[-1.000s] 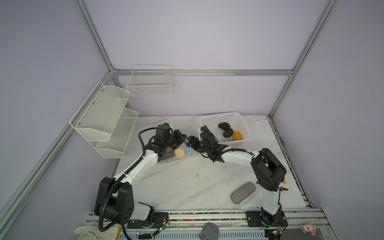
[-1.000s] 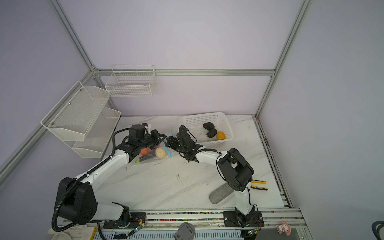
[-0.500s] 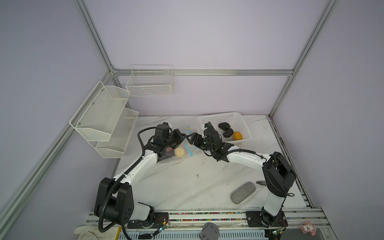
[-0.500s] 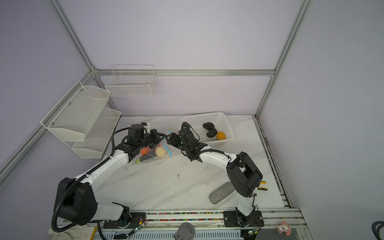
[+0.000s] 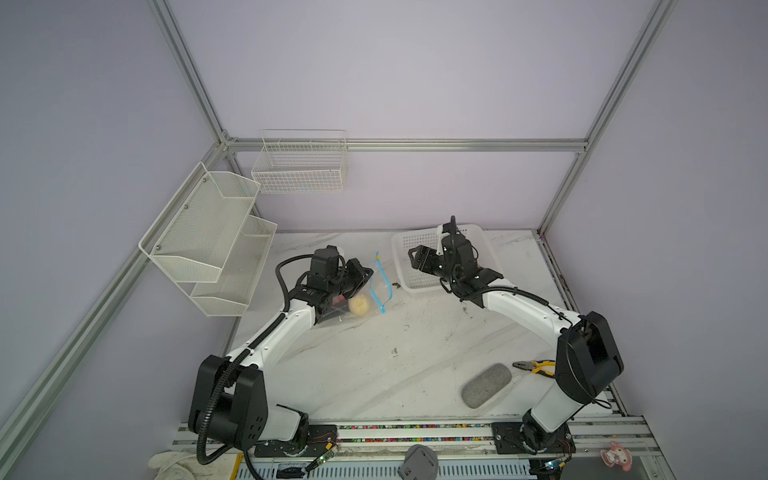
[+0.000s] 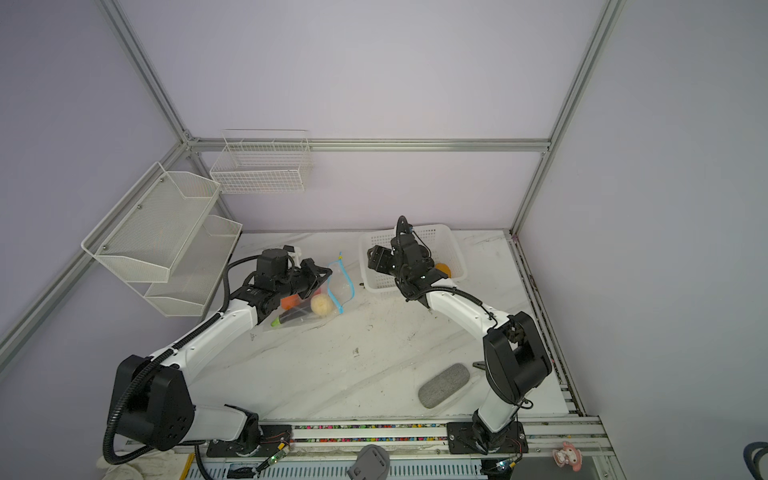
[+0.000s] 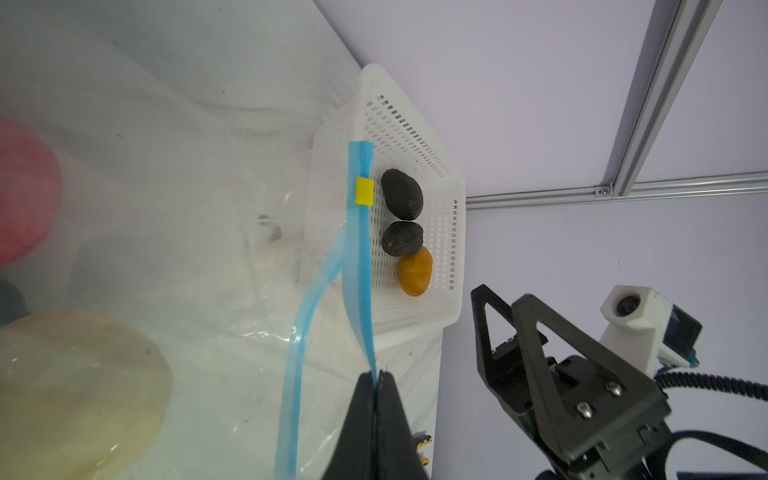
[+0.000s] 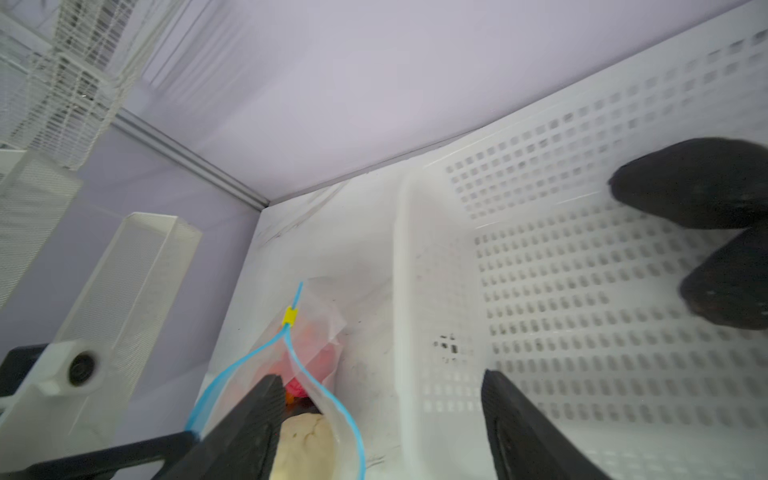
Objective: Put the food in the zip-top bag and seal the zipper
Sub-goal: 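Raise the right gripper out of the bag and move it over the basket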
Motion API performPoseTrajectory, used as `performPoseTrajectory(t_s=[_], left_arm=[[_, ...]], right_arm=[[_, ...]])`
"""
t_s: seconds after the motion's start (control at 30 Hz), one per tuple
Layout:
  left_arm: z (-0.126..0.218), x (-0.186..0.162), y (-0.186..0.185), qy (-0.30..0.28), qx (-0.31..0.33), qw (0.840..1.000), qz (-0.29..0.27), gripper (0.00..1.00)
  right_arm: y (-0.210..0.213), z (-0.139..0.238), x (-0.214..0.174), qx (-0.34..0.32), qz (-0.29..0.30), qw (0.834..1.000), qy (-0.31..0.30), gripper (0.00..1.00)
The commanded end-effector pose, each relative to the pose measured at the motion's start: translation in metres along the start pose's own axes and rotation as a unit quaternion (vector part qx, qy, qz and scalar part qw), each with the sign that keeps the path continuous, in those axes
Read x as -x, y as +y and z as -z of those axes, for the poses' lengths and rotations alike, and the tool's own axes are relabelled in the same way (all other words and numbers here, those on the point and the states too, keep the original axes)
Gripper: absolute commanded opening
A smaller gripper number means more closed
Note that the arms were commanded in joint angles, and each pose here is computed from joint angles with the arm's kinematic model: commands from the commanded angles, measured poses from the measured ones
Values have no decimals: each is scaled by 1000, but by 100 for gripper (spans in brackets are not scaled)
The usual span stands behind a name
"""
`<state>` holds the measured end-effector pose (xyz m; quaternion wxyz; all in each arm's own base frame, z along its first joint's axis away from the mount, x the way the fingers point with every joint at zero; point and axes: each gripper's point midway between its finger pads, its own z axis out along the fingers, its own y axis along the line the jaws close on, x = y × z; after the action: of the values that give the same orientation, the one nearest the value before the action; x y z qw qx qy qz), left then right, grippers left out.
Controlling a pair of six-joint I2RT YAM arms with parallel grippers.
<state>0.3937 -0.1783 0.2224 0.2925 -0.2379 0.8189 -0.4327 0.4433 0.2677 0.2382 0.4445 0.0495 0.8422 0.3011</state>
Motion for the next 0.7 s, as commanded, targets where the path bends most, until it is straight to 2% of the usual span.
performPoseTrajectory(t_s=[0.0, 0.23, 0.4, 0.67], left_arm=[[9, 7, -30, -4, -41, 999, -31, 0], [7, 6, -34, 8, -39, 999, -37, 0], [8, 6, -37, 10, -38, 998, -43, 0], [6, 4, -36, 19, -39, 998, -44, 0]], right_arm=[[-22, -3, 21, -32, 52, 998, 0, 78], [-92, -28, 50, -102, 99, 990, 18, 78], [-129, -56, 55, -133, 122, 982, 47, 78], [-183, -95, 48, -149, 96, 982, 73, 81]])
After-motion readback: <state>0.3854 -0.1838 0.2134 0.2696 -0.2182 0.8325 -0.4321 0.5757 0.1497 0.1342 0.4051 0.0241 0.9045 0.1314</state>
